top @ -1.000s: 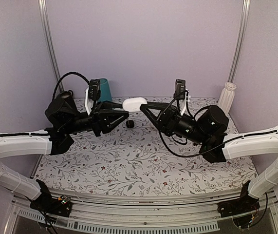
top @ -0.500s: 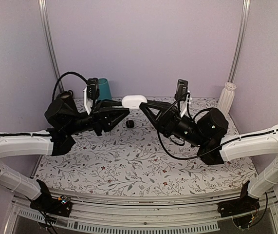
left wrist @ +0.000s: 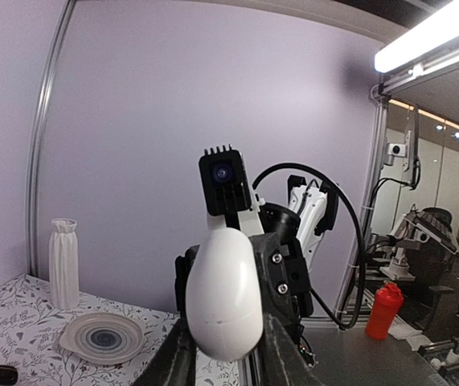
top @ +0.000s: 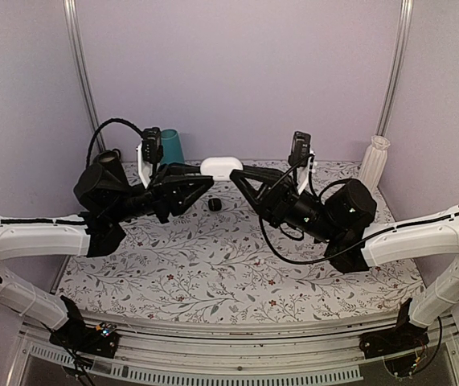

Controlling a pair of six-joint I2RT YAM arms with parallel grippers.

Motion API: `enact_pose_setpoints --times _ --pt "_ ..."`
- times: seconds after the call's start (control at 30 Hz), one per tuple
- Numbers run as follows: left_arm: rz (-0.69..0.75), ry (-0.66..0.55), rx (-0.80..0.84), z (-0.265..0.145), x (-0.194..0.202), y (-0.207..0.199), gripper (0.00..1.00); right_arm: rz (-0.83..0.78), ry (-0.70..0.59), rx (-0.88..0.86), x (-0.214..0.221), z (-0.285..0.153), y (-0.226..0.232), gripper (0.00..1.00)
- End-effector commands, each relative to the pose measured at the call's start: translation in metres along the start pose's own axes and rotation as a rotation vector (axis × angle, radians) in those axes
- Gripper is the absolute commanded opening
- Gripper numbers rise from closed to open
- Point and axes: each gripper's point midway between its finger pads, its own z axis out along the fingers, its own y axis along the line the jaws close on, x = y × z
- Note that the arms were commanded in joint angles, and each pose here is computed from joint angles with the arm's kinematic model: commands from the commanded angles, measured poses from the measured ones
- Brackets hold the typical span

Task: Insert the wireless bluetooth earbuds into the charging case
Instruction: Pass from the right arm to the left

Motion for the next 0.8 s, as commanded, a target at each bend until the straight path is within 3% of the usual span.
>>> enact_pose_setpoints --times 0.0,0.2,0.4,0.57,0.77 --pt "0.024 -0.043 0.05 0.005 -0.011 -0.013 0.27 0.0 0.035 0.014 0.015 0.001 -0.006 0.03" --pt "0.017 -0.046 0.077 0.005 -0.015 -0.019 0.31 0.001 0.074 0.01 0.024 0.001 -0.007 0.03" --pt "0.011 -0.04 0.106 0.005 -0.015 -0.023 0.26 -0.019 0.054 0.045 0.018 -0.003 -0.01 0.03" --pt "-0.011 -0.03 0.119 0.006 -0.011 -0.024 0.35 -0.028 0.018 0.054 0.007 -0.005 -0.009 0.03" --pt "-0.024 -0.024 0.136 0.008 -0.01 -0.025 0.36 -0.035 -0.001 0.058 0.003 -0.007 -0.008 0.03"
